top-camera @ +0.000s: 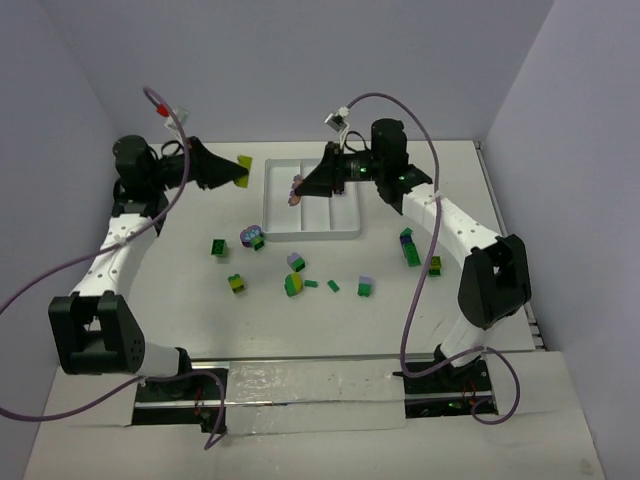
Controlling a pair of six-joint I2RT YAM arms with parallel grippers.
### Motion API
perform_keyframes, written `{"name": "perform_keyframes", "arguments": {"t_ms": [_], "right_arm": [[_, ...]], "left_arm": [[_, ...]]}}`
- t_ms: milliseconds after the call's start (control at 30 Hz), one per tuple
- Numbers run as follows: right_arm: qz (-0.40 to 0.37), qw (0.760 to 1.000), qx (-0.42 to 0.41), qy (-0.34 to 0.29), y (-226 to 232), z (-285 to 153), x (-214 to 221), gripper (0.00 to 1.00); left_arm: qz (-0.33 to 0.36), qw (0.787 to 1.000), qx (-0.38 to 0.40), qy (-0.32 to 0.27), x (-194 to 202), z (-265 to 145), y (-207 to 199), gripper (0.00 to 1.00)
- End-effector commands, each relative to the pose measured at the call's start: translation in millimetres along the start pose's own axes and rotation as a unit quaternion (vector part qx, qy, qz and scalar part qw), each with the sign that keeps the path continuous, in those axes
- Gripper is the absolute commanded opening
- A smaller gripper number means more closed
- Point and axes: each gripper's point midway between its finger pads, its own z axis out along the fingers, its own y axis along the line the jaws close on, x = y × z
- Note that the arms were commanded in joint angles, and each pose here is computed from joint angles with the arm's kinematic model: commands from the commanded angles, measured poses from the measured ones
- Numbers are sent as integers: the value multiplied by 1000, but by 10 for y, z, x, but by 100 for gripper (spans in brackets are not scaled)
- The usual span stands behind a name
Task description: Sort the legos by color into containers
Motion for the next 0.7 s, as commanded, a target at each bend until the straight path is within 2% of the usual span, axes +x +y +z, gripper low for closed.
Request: {"name": "perform_keyframes", "arguments": {"t_ms": [0, 67, 100, 167, 233, 267, 300, 333, 433, 533, 667], "right_arm": [[-31, 996, 78, -3, -394, -314, -181, 0], [-19, 991, 136, -4, -714, -432, -190, 0], [-16, 981, 192, -3, -971, -487, -221, 0], [-34, 956, 291, 0, -1366, -602, -375, 0], [-15, 930, 367, 27, -1839, -677, -255, 0], [-26, 918, 395, 21, -1926, -729, -351, 0], [-10, 900, 434, 41, -2224, -773, -218, 0], [-17, 889, 456, 38, -2257, -822, -305, 0], [-16, 845, 533, 43, -2728, -964, -331, 0], [-14, 813, 578, 67, -3057, -1055, -168, 0], [-25, 787, 612, 76, -3266, -1136, -96, 0]], "left_arm": [[47, 994, -94, -1, -301, -264, 488, 0], [48, 991, -126, 7, -280, -290, 681, 0], [59, 986, -157, 0, -324, -277, 832, 0], [69, 972, -225, -19, -386, -262, 1149, 0], [82, 964, -253, -18, -352, -110, 1307, 0], [86, 958, -274, -20, -368, -98, 1425, 0], [92, 955, -283, -11, -323, 27, 1501, 0], [94, 951, -294, -7, -313, 95, 1573, 0], [95, 935, -342, -11, -326, 265, 1915, 0], [91, 926, -366, -5, -294, 414, 2183, 0], [88, 920, -382, 9, -171, 644, 2416, 0]]}}
